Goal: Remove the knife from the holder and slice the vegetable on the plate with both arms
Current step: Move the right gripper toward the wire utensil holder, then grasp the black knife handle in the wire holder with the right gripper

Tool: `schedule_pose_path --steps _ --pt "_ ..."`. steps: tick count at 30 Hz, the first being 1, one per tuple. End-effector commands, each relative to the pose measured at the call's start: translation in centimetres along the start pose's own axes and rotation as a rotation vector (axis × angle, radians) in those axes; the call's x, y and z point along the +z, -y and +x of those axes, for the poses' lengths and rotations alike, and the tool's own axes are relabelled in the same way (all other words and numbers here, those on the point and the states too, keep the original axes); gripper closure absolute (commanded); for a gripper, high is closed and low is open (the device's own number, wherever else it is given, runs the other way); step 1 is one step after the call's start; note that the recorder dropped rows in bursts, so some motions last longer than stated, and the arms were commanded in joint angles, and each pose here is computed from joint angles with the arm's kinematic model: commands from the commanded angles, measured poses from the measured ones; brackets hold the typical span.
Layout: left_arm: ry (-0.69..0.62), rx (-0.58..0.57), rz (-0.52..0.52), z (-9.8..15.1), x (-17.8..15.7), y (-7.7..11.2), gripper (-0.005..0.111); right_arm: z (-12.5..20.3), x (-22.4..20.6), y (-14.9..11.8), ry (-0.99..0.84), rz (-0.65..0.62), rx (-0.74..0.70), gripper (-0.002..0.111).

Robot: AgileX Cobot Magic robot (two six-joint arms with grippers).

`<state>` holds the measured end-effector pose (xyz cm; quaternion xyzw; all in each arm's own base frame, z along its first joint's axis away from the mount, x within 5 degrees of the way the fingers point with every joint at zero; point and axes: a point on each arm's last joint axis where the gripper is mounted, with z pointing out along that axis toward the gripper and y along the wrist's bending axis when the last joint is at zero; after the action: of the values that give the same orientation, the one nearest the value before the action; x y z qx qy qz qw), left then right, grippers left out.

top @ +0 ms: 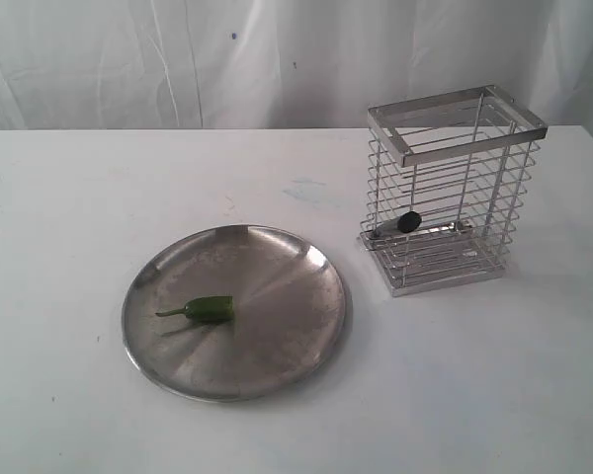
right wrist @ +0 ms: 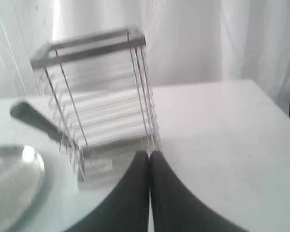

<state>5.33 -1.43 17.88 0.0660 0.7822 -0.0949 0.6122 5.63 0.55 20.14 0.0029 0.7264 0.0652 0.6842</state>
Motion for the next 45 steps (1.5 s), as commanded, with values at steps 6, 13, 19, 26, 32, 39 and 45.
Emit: schedule_pose_path --steps 6,13,19,26,32,39,45 --pt "0.002 0.003 -0.002 0.1 0.0 0.0 0.107 -2.7 -0.5 0.0 0.313 -0.065 0.412 0.108" --pt "0.002 0.003 -0.002 0.1 0.0 0.0 0.107 -3.5 -0.8 0.0 0.405 -0.095 0.467 0.108" --pt "0.002 0.003 -0.002 0.1 0.0 0.0 0.107 -4.1 -0.8 -0.6 0.274 -0.165 0.621 0.108" --pt "0.002 0.003 -0.002 0.1 0.0 0.0 0.107 -11.0 -1.5 -1.1 0.077 -0.09 0.258 0.108" --pt "0.002 0.003 -0.002 0.1 0.0 0.0 0.107 -13.5 2.2 -2.2 -0.335 -0.062 -0.013 0.108" --pt "0.002 0.003 -0.002 0.1 0.0 0.0 0.107 -11.6 7.9 -4.4 -0.613 -0.145 0.064 0.079" --pt "0.002 0.003 -0.002 0.1 0.0 0.0 0.107 -10.3 12.4 -6.3 -0.622 -0.18 0.382 0.058"
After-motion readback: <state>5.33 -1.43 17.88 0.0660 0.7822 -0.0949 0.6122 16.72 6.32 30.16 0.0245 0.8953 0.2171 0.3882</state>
